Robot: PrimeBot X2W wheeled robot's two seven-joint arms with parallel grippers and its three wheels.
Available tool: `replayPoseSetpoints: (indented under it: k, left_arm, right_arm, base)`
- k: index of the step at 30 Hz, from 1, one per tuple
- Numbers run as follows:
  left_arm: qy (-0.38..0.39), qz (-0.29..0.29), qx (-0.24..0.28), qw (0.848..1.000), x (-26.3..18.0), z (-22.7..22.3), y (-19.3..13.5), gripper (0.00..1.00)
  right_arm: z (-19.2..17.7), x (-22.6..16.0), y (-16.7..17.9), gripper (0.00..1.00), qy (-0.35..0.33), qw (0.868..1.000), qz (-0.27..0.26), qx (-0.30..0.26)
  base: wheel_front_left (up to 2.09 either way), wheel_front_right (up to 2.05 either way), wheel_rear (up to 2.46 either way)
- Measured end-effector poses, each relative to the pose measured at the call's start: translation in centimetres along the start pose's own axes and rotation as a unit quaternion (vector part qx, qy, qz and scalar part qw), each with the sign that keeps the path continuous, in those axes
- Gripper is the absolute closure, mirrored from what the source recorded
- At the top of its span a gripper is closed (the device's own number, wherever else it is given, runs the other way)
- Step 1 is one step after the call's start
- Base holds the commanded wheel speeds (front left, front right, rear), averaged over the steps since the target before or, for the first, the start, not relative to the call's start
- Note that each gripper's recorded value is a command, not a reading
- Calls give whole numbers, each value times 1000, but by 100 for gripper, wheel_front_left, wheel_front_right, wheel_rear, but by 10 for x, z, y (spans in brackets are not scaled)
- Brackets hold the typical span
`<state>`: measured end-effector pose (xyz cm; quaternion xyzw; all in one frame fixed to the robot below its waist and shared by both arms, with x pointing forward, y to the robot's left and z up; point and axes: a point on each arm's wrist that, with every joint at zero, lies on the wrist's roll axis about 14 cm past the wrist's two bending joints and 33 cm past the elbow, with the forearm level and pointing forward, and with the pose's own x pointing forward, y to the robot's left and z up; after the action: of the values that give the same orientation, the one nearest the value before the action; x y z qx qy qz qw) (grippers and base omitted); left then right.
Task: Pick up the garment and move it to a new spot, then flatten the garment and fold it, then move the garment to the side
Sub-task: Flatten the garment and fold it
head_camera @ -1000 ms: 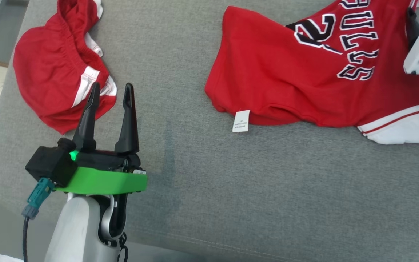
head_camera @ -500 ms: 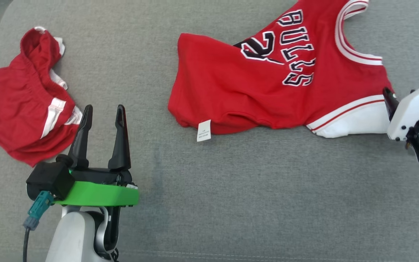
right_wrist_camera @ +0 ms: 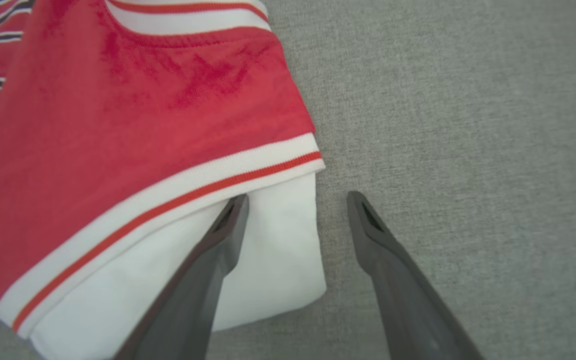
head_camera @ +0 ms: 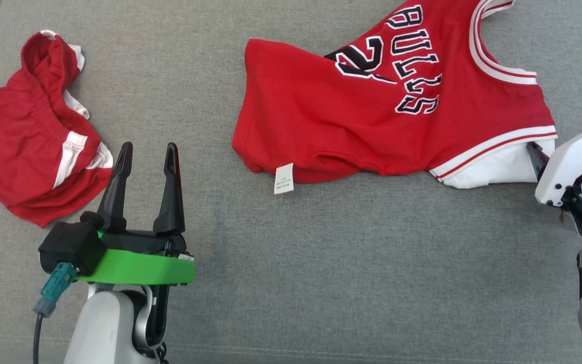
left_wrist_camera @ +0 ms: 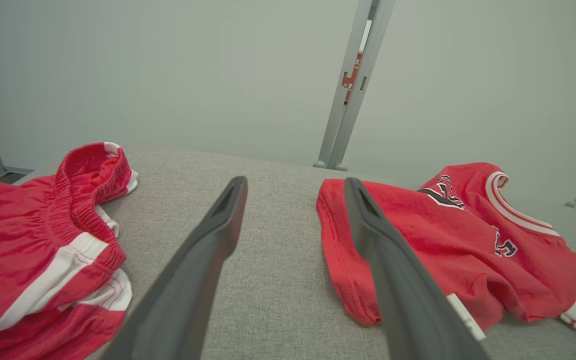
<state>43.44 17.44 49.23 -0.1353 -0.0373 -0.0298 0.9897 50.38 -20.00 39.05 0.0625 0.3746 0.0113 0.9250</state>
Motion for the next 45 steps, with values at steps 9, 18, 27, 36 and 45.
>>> replayPoseSetpoints:
  k: [9, 18, 27, 36, 45]
  left_arm:
    - [2, 12, 5, 1000, -3, 0, 9, 0]
    - [-8, 9, 5, 1000, -4, 8, 6, 0]
    - [-16, -9, -1, 1000, -4, 13, -7, 0]
    - [-13, -18, -4, 1000, -2, 11, -14, 0]
    - [-9, -11, -3, 1000, -2, 7, -8, 0]
  right_arm:
    - [-1, 14, 18, 100, 4, 1000, 20, -6]
    - [45, -17, 42, 100, -124, 990, 56, -25]
    - [37, -87, 50, 100, -171, 982, 79, -10]
    - [9, -96, 19, 100, -127, 991, 35, 9]
    - [-10, -71, 3, 0, -70, 997, 8, 23]
  base:
    - [0, 0, 0]
    - [0, 0, 0]
    - [0, 0, 0]
    - [0, 0, 0]
    - [0, 0, 0]
